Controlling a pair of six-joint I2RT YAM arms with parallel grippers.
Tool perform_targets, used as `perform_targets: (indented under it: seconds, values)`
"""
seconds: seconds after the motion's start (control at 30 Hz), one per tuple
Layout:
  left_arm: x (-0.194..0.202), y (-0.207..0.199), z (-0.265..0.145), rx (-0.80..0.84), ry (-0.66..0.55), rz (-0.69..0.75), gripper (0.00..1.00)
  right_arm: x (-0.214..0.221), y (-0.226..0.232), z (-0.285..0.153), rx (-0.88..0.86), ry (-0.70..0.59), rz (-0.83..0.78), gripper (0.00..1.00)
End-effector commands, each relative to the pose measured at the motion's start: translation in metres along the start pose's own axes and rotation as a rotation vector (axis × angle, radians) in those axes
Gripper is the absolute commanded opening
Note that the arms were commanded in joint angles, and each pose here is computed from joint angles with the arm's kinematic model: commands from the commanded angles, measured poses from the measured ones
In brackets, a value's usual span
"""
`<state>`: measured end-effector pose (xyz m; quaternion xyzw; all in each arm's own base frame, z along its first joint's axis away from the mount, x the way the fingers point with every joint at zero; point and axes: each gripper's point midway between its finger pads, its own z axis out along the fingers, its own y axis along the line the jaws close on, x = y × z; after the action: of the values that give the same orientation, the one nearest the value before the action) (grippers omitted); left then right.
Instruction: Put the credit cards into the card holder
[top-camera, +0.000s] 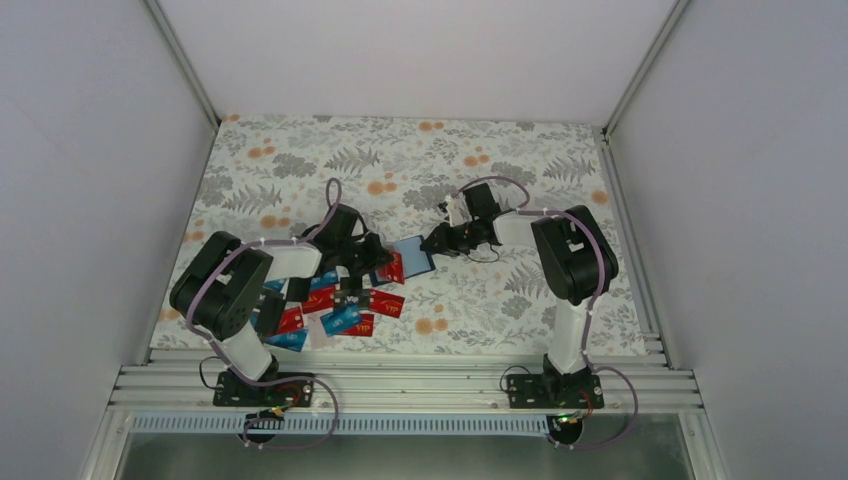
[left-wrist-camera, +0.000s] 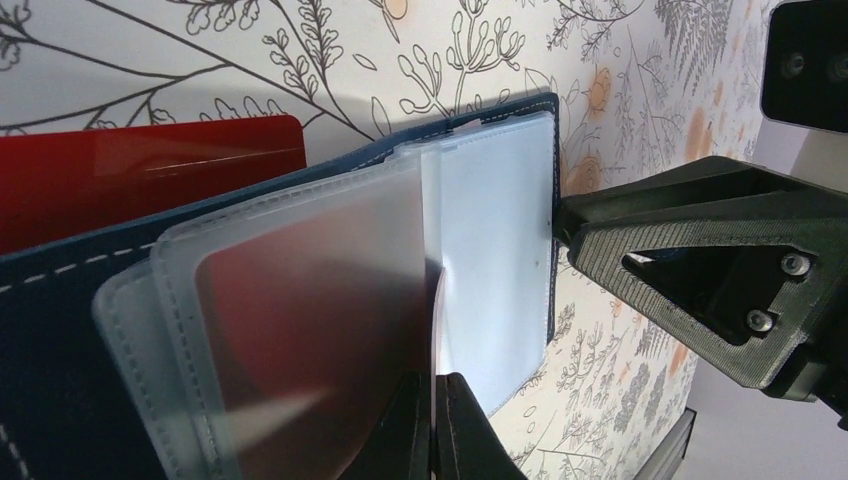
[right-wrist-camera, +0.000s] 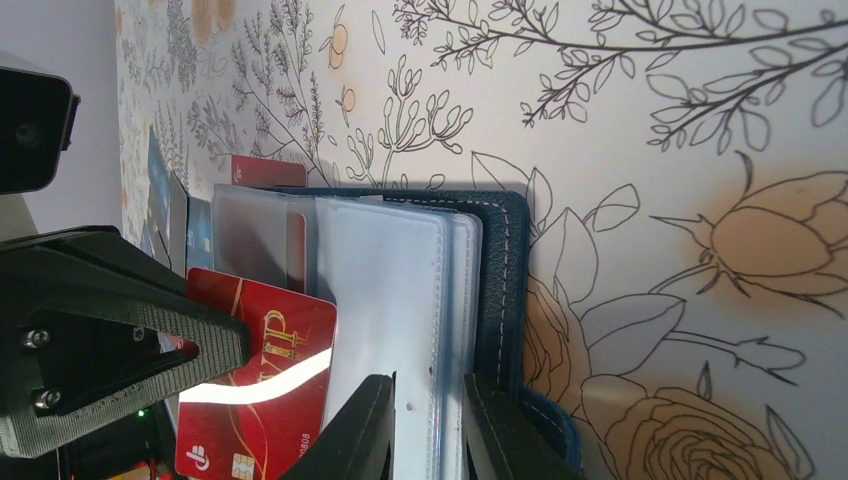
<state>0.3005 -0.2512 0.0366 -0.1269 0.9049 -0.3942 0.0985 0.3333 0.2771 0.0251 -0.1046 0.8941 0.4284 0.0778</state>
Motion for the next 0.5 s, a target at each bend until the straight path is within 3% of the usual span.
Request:
perform_targets:
  seconds: [0.0, 0.47]
  values:
    - [-0.006, -0.004, 0.004, 0.018, 0.000, 0.008, 0.02, 0.025, -0.026, 0.011, 0.065, 0.064, 0.051, 0.21]
    - [-0.014, -0.002, 0.004, 0.007, -0.010, -0.004, 0.02, 0.028, -0.028, 0.014, 0.057, 0.078, 0.055, 0.21]
